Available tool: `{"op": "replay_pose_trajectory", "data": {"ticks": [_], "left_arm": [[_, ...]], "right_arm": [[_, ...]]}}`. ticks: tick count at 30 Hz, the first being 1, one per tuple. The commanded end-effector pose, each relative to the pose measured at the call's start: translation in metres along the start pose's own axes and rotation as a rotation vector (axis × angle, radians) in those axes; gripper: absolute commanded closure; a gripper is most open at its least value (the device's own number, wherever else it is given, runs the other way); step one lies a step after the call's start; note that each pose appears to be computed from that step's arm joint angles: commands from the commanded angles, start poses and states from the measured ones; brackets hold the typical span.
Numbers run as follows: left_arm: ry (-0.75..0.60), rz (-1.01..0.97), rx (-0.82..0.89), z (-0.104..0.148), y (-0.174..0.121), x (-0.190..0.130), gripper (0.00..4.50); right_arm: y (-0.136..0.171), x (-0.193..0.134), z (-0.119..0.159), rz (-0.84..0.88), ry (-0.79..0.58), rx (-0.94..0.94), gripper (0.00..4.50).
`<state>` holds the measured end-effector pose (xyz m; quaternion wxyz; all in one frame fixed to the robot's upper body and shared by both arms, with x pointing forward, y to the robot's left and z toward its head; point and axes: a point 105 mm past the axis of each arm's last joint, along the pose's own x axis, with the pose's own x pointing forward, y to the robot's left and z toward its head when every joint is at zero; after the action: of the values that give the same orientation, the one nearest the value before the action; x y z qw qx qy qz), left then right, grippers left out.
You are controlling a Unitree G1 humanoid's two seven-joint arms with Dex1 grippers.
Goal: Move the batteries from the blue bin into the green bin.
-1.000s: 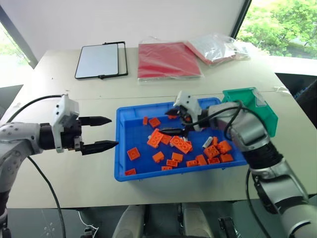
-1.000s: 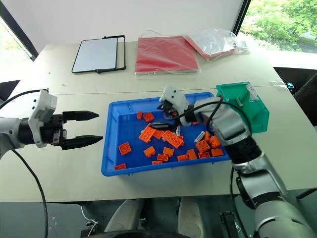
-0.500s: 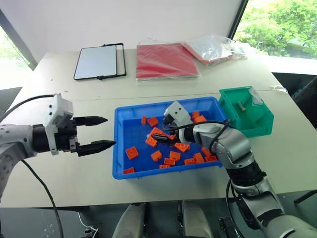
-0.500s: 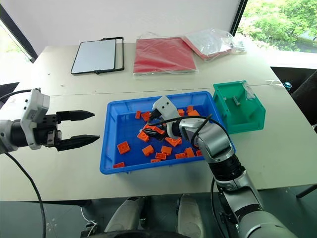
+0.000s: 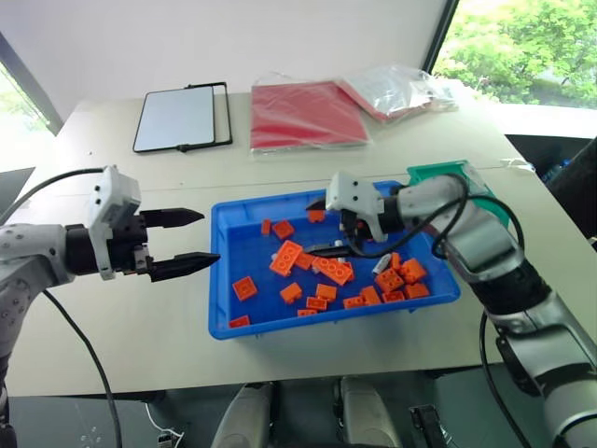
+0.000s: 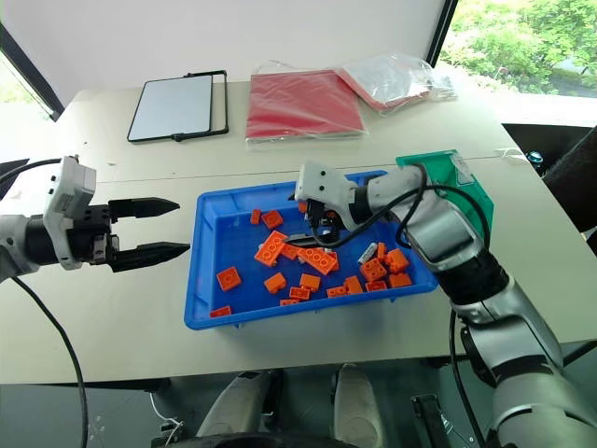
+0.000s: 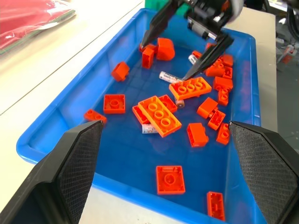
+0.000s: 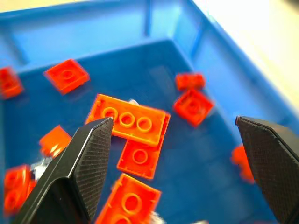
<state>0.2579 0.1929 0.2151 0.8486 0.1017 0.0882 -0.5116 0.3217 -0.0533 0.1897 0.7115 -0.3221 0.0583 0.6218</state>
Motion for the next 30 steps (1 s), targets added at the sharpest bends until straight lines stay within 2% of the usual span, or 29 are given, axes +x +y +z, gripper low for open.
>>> {"op": "replay_pose_trajectory", "data": {"ticks": [1,5,10,19,25,29,30], "left_arm": [[-0.017,0.003,0.045,0.008,-0.001,-0.001,0.00],[-0.008,-0.004,0.053,0.007,-0.007,-0.001,0.00],[0.002,0.022,0.057,0.007,-0.011,-0.009,0.00],[-0.013,0.070,0.038,0.007,-0.017,-0.015,0.00],[-0.015,0.075,0.031,0.007,-0.017,-0.014,0.00],[-0.018,0.075,0.030,0.008,-0.014,-0.012,0.00],[-0.018,0.075,0.030,0.008,-0.013,-0.012,0.00]], "right_arm": [[0.014,0.014,0.005,0.255,0.005,-0.210,0.20],[0.016,0.034,-0.005,0.432,0.065,-0.385,0.20],[0.006,0.055,-0.009,0.474,0.093,-0.510,0.20],[0.001,0.078,-0.011,0.487,0.103,-0.577,0.20],[-0.006,0.089,-0.009,0.433,0.103,-0.552,0.20],[-0.007,0.086,-0.011,0.446,0.096,-0.516,0.20],[-0.007,0.084,-0.010,0.458,0.085,-0.502,0.73]]}}
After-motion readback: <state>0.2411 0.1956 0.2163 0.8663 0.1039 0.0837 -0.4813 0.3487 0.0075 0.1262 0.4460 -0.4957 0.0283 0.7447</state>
